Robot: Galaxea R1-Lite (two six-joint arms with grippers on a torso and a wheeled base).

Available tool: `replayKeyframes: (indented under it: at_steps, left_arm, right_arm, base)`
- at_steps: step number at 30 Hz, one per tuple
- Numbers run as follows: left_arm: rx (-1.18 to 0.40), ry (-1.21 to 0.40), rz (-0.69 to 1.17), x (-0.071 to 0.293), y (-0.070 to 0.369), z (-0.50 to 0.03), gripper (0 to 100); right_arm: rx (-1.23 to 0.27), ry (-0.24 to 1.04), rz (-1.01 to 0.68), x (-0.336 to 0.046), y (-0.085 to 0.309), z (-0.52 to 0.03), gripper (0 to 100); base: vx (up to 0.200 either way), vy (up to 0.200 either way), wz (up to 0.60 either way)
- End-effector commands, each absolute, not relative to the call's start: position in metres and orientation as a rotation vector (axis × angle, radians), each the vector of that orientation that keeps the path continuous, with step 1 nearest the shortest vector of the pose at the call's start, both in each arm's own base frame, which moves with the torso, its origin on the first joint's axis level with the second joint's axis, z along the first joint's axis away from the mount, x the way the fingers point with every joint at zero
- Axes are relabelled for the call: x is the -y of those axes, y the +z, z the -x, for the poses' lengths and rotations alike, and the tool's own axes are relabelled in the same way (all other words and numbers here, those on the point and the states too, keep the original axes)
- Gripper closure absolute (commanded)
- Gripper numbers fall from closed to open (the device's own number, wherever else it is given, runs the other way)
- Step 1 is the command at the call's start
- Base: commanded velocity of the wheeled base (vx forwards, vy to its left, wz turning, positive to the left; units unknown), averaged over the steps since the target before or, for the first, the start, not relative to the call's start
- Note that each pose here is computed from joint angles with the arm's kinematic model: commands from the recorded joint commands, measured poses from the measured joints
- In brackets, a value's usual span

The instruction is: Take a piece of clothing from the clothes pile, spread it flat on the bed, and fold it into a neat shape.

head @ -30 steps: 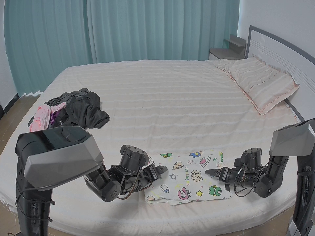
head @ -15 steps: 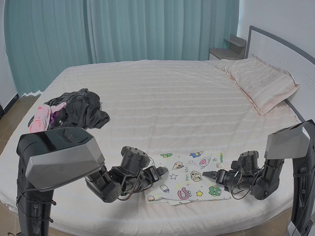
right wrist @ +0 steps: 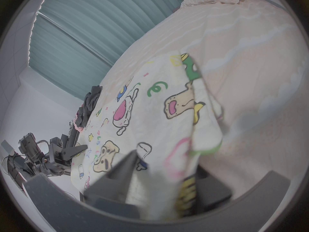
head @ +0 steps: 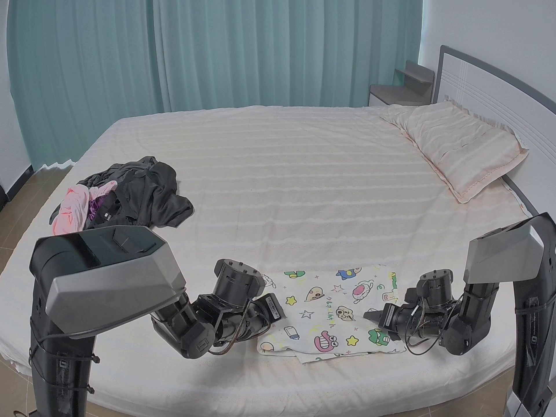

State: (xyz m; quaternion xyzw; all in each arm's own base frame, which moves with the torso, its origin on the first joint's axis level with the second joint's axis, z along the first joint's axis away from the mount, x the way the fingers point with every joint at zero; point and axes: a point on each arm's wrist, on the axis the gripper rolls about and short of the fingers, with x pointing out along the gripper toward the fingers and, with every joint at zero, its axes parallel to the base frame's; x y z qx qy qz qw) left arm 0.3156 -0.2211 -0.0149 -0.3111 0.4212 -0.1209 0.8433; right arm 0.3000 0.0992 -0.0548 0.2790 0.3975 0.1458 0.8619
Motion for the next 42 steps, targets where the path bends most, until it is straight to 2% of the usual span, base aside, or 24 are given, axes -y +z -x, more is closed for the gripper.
replayKeyframes:
  at_steps: [1,9,23,42]
  left_arm:
    - [-0.888,-0.257,0.660,0.221,-0.013,-0.315,100]
    - [-0.889,-0.255,0.664,0.218,-0.009,-0.312,100]
    - [-0.878,-0.247,0.673,0.212,0.003,-0.304,100]
    - [-0.894,-0.228,0.676,0.205,0.004,-0.297,100]
  right_arm:
    - [-0.818,0.312,-0.587,-0.099,-0.053,-0.300,100]
    - [-0.769,0.329,-0.593,-0.098,-0.043,-0.299,100]
    - [-0.772,0.329,-0.592,-0.098,-0.043,-0.299,100]
    - [-0.761,0.335,-0.592,-0.099,-0.040,-0.299,100]
  base:
    - [0.000,0.000,0.00]
    - [0.000,0.000,0.00]
    - [0.000,0.000,0.00]
    - [0.000,0.200,0.00]
